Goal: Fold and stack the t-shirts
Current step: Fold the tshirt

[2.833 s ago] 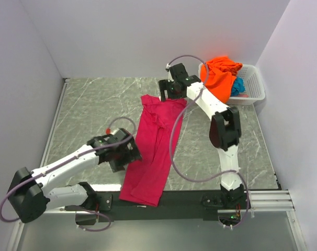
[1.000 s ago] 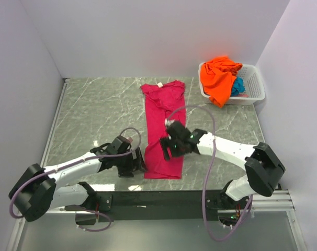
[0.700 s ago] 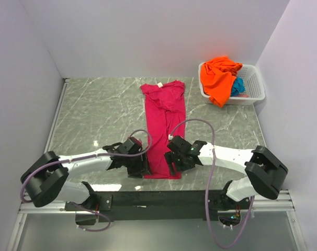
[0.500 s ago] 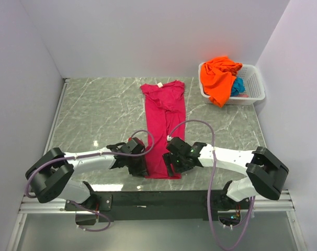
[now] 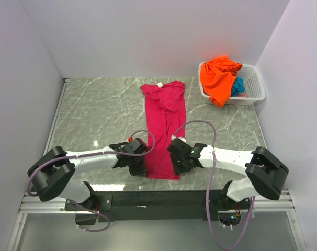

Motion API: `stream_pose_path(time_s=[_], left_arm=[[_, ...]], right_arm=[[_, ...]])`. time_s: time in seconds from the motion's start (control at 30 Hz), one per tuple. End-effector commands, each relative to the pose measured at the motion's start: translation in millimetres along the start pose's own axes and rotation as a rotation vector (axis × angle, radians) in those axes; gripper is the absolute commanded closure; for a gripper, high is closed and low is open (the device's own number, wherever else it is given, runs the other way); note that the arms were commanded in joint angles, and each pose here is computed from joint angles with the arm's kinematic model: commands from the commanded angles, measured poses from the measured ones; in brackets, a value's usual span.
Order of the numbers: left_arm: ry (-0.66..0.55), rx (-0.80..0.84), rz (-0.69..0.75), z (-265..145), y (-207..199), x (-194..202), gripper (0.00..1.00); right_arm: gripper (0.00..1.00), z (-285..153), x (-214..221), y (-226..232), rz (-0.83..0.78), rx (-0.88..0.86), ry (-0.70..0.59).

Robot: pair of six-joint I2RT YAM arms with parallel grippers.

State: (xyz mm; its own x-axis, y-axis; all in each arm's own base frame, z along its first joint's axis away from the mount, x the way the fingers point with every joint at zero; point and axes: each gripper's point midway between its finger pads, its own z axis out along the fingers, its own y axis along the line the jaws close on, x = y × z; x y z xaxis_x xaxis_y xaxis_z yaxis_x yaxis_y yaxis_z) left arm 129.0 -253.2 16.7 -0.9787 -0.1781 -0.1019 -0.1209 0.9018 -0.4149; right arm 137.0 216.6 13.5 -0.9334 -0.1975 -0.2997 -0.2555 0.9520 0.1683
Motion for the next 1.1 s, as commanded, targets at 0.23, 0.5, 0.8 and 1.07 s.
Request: stream_pose_path(time_s=[0.23, 0.5, 0.8, 1.07], left_arm=[[-0.016, -0.1, -0.026, -3.3, 24.6, 3.3, 0.99], [0.005, -0.129, -0.04, -6.3, 36.1, 11.7, 0.99], [0.13, 0.035, 0.018, -25.7, 10.4, 73.3, 0.99], [0.088, -0.033, -0.046, -43.7, 27.4, 74.0, 0.99]], right_arm=[[0.94, 1.9, 44.4, -27.6, 0.086, 0.038, 0.072], [1.0, -10.7, 50.0, -29.4, 0.115, -0.004, 0.047], [1.0, -36.7, 77.7, 29.2, 0.063, -0.369, 0.067], [1.0, -32.2, 96.9, -2.7, 0.069, -0.214, 0.115]])
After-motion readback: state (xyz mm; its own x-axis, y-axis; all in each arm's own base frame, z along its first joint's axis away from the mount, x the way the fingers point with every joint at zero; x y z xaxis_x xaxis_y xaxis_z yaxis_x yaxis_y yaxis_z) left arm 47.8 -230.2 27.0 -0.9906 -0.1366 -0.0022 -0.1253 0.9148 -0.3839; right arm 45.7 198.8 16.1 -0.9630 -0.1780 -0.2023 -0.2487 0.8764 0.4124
